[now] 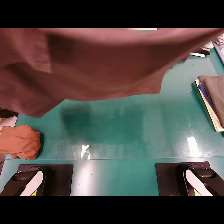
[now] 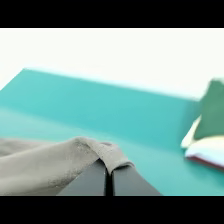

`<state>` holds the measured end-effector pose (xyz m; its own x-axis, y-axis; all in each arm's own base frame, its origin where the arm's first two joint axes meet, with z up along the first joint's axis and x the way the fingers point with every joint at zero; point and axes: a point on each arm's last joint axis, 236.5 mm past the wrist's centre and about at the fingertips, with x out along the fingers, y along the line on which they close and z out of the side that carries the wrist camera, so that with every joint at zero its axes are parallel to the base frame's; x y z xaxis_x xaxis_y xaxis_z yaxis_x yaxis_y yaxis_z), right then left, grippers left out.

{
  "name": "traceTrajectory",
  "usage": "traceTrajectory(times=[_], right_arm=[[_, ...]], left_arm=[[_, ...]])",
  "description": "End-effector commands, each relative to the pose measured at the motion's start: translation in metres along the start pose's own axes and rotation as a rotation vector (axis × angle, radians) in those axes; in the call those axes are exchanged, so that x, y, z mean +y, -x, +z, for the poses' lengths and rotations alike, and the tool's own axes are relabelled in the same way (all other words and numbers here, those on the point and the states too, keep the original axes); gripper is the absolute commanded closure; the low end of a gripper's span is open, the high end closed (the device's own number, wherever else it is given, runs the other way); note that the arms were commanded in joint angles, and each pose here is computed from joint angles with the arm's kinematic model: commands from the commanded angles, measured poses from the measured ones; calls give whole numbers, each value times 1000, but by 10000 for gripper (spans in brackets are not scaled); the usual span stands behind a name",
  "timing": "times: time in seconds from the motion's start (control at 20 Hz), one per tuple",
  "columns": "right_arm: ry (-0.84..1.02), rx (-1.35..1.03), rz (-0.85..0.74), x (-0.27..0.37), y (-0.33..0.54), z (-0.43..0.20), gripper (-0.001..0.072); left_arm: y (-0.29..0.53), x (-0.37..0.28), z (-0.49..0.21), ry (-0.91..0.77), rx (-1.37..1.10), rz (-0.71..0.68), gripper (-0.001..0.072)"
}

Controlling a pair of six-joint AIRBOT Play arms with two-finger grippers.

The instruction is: Fold the shirts.

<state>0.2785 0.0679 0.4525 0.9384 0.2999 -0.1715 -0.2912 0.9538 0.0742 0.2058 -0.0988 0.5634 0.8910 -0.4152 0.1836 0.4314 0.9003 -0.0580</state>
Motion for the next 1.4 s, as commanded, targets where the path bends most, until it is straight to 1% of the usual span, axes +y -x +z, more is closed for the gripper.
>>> traceTrajectory(times=[0.0, 0.1, 0.2, 0.35, 0.55, 0.65, 0.75, 0.85, 1.0, 1.1, 1.2, 1.35], right_arm=[[37, -3, -76, -8, 26, 30, 695], [22, 74, -69, -15, 5, 19, 696], [-22, 203, -66, -29, -34, -14, 696], [-110, 472, -63, -56, -103, -102, 696], [-202, 835, -42, -83, -171, -243, 695], [-243, 964, -37, -92, -194, -304, 695], [-274, 1012, -43, -102, -218, -341, 695], [-290, 1006, -48, -109, -240, -357, 695], [-281, 1002, -43, -115, -257, -352, 695], [-249, 1011, -23, -114, -254, -344, 695], [-231, 1054, -1, -108, -238, -349, 695], [-257, 1109, -9, -103, -221, -379, 695]], left_arm=[[29, -20, 46, -45, -136, -1, 678], [8, 0, 21, 5, -57, 27, 678], [-28, 29, -35, 79, 108, 44, 678], [-82, 80, -160, 245, 438, 72, 677], [-121, 140, -360, 478, 849, 125, 677], [-126, 160, -444, 531, 989, 137, 677], [-134, 176, -505, 591, 1073, 153, 677], [-144, 190, -532, 616, 1077, 179, 677], [-157, 202, -532, 584, 1046, 190, 677], [-151, 195, -527, 515, 1090, 127, 676], [-133, 188, -535, 465, 1177, 77, 676], [-110, 187, -560, 469, 1261, 93, 677]])
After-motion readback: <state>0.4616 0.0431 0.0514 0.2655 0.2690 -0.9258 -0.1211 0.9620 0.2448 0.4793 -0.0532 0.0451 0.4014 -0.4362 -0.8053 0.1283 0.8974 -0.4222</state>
